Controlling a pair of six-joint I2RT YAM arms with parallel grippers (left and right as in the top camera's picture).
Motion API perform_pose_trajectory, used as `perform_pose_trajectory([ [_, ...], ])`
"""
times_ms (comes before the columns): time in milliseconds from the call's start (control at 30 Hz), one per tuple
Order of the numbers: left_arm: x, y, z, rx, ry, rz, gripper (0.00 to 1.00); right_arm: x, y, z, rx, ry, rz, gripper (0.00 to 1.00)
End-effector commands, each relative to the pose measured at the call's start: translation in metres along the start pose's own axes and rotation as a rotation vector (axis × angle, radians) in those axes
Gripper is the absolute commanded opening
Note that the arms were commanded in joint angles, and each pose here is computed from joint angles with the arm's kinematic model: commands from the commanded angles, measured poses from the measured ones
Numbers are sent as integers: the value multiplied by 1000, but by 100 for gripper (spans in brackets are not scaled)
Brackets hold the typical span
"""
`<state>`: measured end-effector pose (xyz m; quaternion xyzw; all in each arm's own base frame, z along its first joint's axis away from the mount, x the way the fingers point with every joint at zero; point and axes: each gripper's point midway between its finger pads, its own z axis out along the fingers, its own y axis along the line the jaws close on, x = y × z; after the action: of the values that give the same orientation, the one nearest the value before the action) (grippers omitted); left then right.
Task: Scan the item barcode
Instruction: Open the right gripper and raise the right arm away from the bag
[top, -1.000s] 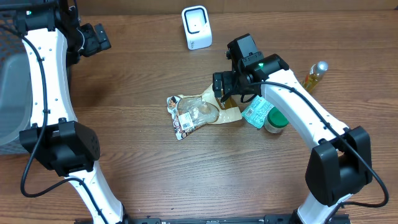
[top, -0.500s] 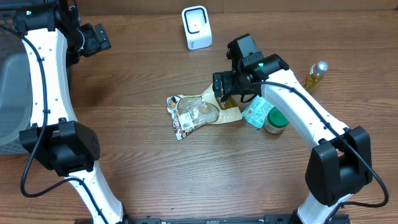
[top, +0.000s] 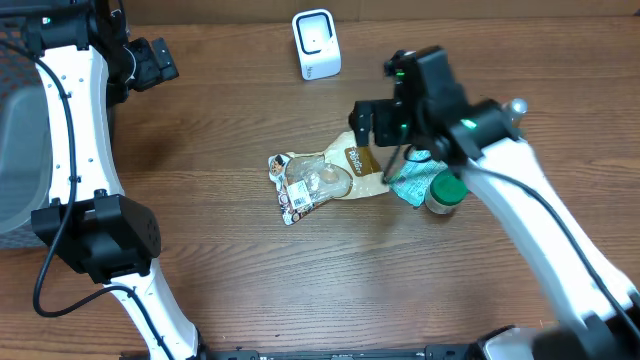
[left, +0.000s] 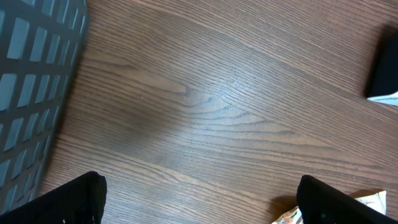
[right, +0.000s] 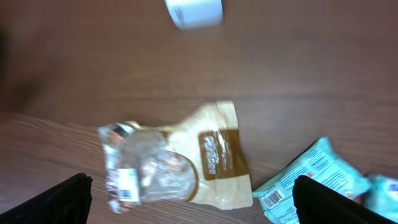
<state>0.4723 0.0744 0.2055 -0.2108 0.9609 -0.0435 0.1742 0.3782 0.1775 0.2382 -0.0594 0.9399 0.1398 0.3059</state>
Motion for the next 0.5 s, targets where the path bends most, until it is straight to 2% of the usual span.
perform_pose_trajectory([
  [0,-2,-5,-4,7,-14,8,100,-18,4,-49,-27,-127,7,100],
  [233,-2,-5,-4,7,-14,8,100,-29,11,-130,-86,-313,-1,100],
  [467,-2,-5,-4,7,-14,8,100,-24,14,-218,-152,-515,-11,100],
])
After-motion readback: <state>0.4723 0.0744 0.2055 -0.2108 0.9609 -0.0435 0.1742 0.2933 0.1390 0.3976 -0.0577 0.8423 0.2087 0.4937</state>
